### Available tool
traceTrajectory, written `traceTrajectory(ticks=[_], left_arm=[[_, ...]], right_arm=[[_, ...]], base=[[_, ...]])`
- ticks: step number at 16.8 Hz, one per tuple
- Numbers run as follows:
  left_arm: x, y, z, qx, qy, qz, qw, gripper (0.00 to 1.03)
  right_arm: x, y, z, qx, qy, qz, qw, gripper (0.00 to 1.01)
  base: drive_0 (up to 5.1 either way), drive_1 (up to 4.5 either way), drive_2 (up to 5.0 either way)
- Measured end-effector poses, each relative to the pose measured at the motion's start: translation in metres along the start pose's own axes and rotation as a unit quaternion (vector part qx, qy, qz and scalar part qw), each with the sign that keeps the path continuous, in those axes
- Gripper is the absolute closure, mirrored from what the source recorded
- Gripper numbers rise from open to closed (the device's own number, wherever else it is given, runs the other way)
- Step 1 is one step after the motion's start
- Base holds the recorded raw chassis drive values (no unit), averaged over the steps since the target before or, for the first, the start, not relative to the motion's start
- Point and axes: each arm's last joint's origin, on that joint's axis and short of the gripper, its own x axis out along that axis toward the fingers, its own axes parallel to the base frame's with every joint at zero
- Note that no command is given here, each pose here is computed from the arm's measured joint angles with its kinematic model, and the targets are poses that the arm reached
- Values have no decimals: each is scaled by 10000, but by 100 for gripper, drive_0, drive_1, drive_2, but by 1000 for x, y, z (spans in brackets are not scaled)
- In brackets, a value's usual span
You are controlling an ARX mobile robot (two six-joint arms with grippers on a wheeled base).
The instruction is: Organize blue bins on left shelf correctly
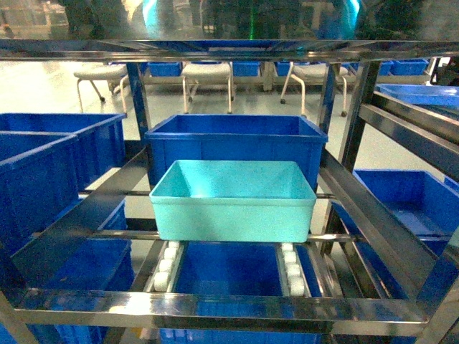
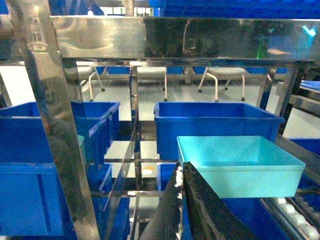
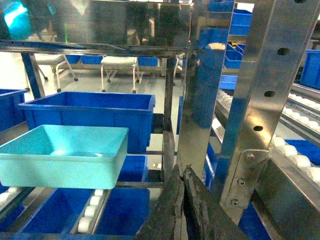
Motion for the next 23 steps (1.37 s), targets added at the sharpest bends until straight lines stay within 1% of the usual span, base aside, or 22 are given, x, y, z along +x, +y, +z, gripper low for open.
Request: traceTrajectory(ticks=[5,14,15,16,17,18,19,20,21,22,23], left_arm=[[-8,0,1,0,-23,2,10000,101],[-17,0,1,0,-25,2,10000,101],[-22,0,-3,0,164,6,9999,101],[-26,0,-5,0,189,3,9998,101],[-27,0,0,2,-55,-3,10000,101],[-27,0,-3,2,82,-5,10000,101],[-27,0,-3,2,65,-1,10000,101],[-27,0,-2,2,50,6,10000,101],[-27,0,-3,0,57,8,10000,101],[-27,0,-2,0,49,10,10000,101],[-27,0,-3,2,63,3,10000,101]], right_arm=[[-10,0,3,0,-51,-2,10000,99],[-22,0,4,0,-69,-2,10000,99],[-23,0,3,0,-55,-2,10000,99],[-24,0,3,0,-63,-2,10000,99],[-25,0,3,0,-55,-4,10000,99],[-26,0,3,-2,-61,0,10000,99],[-30,0,0,0,78,-2,10000,99],[-36,0,-2,-4,80,2,10000,99],[-37,0,2,-4,-113,6,9999,99],[-37,0,-1,-4,15,2,10000,99],[-37,0,0,-4,6,2,10000,99]], base=[[0,0,0],[0,0,0],[0,0,0],[0,0,0],[0,0,0],[0,0,0],[0,0,0],[0,0,0],[0,0,0],[0,0,0],[0,0,0]])
